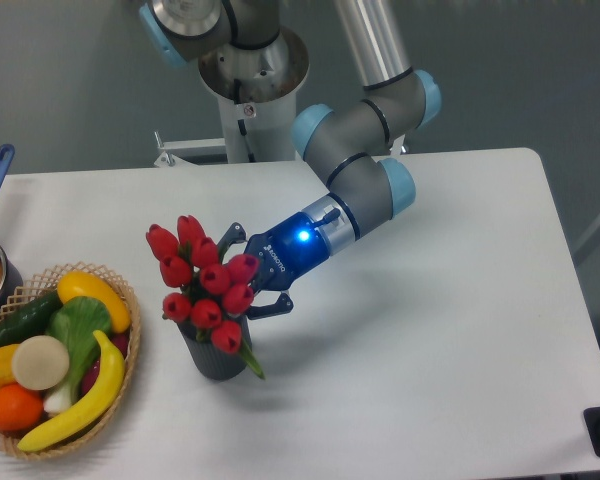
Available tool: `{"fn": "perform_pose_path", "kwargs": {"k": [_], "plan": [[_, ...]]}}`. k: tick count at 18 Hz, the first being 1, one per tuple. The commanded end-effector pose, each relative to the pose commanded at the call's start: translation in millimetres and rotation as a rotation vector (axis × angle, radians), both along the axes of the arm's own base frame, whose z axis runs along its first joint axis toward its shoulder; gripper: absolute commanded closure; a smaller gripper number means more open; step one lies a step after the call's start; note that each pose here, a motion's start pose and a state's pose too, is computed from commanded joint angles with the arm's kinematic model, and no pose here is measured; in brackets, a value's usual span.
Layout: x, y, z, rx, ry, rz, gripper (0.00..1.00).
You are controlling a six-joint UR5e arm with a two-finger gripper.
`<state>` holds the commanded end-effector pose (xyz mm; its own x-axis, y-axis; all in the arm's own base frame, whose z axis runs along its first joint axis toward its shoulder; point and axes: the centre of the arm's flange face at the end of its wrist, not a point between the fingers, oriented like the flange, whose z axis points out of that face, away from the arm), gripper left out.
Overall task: Insert the flowers into the vase
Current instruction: 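Push the tulips deeper into the vase and settle them upright, then open the gripper and pull it away from the tulips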
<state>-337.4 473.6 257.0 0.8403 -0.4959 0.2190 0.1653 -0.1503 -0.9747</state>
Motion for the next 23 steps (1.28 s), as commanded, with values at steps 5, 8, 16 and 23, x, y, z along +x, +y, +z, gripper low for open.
{"fn": "perform_pose_path", "kwargs": {"k": [5, 8, 16, 23], "plan": [[1, -4, -6, 0.014, 0.024, 0.004, 0.24], [2, -5, -5, 0.016, 0.026, 0.004, 0.13], [1, -9, -4, -0.025, 0.07, 0.005, 0.0], [-9, -27, 34, -0.142, 0.259, 0.032, 0.0]]}}
